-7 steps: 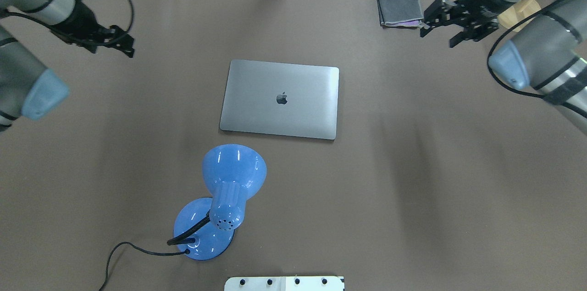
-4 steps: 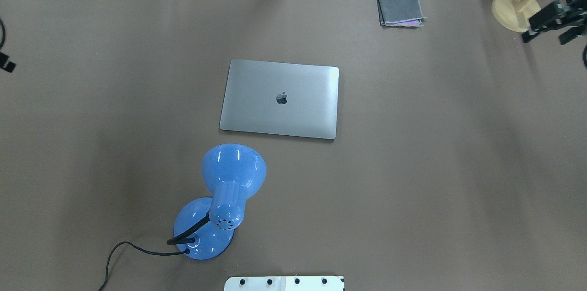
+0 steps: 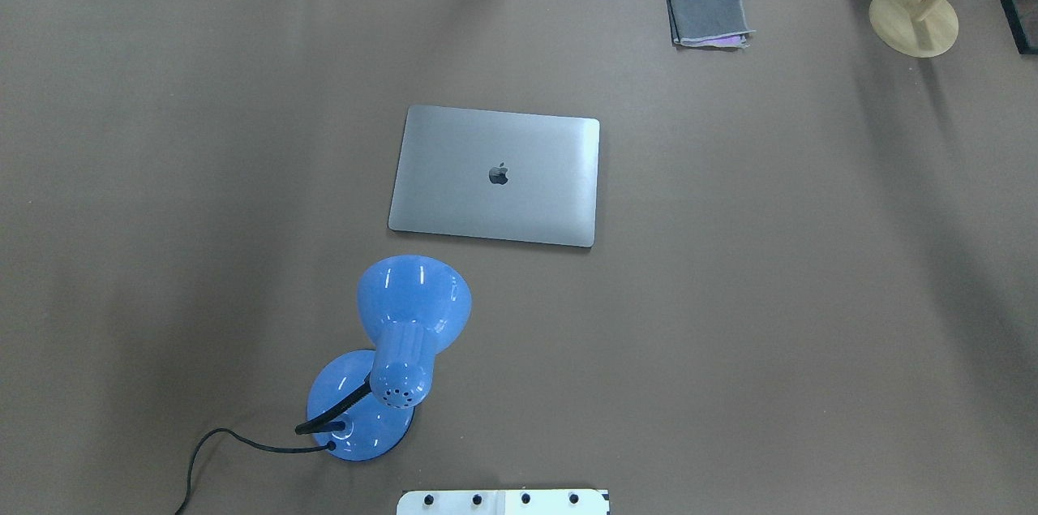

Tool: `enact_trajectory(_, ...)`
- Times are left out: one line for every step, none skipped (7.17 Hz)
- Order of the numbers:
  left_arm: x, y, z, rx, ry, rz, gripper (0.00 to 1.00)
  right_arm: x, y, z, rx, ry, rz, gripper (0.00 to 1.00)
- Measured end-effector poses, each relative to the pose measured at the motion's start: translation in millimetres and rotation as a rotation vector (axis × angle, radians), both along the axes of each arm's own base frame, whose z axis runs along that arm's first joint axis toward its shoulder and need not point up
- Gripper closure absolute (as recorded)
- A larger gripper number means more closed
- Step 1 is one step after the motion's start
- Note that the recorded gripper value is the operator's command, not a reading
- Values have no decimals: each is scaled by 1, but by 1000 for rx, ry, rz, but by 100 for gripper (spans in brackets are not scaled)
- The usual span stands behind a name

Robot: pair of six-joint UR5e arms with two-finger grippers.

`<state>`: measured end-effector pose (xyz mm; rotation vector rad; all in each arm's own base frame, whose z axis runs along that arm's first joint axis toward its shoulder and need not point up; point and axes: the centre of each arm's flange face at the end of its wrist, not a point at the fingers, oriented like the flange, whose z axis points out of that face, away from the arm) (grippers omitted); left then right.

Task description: Close laptop

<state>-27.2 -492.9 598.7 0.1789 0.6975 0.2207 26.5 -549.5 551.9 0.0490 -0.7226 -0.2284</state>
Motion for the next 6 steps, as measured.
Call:
enact_trajectory(-8,-1,-1,-31,8,-1,2,4,2,5,2,-5,-8,0)
enact_trajectory(-16,-2,-2,-41,18,2,2,5,3,10,-1,-9,-12,0)
enact_trajectory(-22,0,0,-45,23,1,2,5,4,14,-11,-13,-10,0)
enact_trajectory(-25,2,1,-48,25,-2,2,5,6,17,-21,-19,-7,0)
enact_trajectory(-26,3,1,-50,27,-4,2,5,6,18,-23,-22,-7,0)
enact_trajectory(-25,3,-1,-49,39,-4,2,5,6,19,-23,-24,-9,0)
